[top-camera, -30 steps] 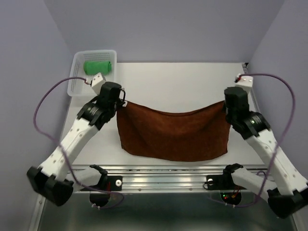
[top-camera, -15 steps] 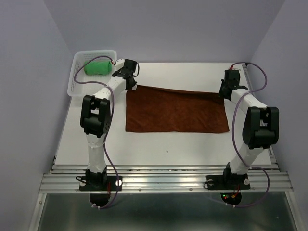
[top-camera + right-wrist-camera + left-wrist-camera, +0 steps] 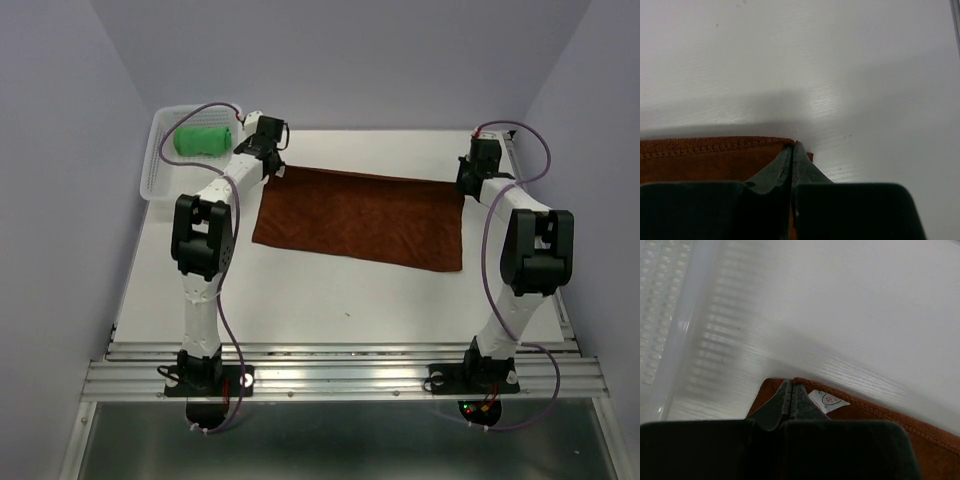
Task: Roll the towels
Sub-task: Fold the towel
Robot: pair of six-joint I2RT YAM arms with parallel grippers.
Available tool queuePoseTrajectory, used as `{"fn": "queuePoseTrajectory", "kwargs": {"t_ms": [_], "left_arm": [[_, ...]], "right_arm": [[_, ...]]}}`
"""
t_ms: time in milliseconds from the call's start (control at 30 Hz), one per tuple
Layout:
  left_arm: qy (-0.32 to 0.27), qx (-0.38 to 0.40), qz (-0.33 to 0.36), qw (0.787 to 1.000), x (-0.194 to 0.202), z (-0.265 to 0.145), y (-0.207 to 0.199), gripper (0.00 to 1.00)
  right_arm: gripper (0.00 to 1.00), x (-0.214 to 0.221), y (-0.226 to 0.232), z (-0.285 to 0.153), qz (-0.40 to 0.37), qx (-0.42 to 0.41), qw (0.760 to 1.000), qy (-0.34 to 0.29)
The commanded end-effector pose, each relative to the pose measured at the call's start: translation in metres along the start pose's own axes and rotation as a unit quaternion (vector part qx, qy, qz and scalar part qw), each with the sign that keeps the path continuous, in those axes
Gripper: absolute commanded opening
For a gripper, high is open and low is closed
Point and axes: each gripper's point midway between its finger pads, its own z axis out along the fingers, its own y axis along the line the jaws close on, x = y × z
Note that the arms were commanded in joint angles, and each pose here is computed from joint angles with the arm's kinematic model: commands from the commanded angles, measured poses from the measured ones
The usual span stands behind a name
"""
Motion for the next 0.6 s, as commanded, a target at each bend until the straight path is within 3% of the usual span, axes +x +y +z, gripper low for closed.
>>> {"fn": "queuePoseTrajectory", "kwargs": {"t_ms": [0, 567], "left_arm": [[-0.027, 0.019, 0.012, 0.999, -0.018, -0.025, 0.005, 0.0], [-0.014, -0.009, 0.056, 0.998, 0.032, -0.072, 0.069, 0.0]], "right_arm": [[0.01, -0.016, -0.006, -0.026, -0.01, -0.013, 0.999, -0.036], [0.01, 0.06, -0.016, -0.1, 0.018, -0.034, 0.999, 0.005]]}}
